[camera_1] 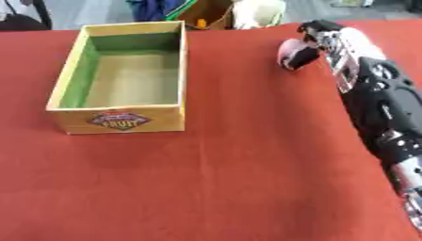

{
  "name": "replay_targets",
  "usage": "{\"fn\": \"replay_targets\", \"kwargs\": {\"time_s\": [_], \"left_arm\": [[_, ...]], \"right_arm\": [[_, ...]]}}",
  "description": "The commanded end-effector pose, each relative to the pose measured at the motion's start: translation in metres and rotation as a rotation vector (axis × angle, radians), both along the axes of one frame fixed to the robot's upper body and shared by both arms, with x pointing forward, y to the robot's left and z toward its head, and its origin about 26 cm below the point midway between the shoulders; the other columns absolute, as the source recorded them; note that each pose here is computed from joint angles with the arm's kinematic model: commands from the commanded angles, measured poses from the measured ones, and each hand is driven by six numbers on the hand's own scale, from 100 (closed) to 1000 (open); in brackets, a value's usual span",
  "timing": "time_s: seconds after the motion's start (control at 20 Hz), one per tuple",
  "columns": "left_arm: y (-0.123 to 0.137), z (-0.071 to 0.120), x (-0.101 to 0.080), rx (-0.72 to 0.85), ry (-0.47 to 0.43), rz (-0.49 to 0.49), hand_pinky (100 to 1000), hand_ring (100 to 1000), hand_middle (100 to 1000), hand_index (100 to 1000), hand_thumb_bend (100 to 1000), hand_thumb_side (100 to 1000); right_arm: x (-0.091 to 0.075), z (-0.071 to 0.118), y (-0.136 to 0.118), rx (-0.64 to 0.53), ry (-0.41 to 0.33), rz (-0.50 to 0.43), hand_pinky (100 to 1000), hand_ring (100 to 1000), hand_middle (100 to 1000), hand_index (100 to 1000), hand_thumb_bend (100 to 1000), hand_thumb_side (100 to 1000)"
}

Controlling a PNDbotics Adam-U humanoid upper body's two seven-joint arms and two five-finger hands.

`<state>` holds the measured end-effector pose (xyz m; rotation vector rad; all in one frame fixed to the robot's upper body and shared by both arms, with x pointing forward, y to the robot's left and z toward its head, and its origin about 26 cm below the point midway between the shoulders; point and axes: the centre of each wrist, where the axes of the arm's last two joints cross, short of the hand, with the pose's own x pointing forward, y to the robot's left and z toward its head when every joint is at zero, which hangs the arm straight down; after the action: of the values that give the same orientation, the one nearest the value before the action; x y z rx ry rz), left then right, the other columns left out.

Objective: Pick up objects on the table and place them in the box.

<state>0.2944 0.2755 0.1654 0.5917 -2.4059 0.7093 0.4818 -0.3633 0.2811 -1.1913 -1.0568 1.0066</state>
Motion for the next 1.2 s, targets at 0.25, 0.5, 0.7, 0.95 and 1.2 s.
{"fn": "replay_targets", "kwargs": {"time_s": [0.25,0.5,0.7,0.95,1.2], "left_arm": [[0.0,0.006,-0.002,0.008,-0.021,-0.003,616,507,462,637,100,688],[0.0,0.005,-0.003,0.009,-0.017,-0.001,616,507,463,637,100,689],[0.001,0.005,-0.003,0.01,-0.016,0.0,616,508,463,637,100,689],[0.0,0.005,-0.003,0.009,-0.016,-0.001,616,508,464,637,100,687],[0.0,0.005,-0.003,0.008,-0.016,0.001,616,507,463,637,100,681]], "right_arm": [[-0.005,0.022,-0.008,-0.027,-0.066,-0.013,801,899,694,814,283,384],[-0.008,0.035,-0.002,-0.047,-0.103,0.039,784,873,617,741,290,345],[-0.008,0.037,0.001,-0.046,-0.106,0.059,761,851,585,715,236,281],[-0.008,0.037,0.003,-0.032,-0.116,0.065,703,804,532,668,100,100],[-0.008,0.035,0.002,-0.032,-0.165,0.029,604,755,466,588,100,100]]}}
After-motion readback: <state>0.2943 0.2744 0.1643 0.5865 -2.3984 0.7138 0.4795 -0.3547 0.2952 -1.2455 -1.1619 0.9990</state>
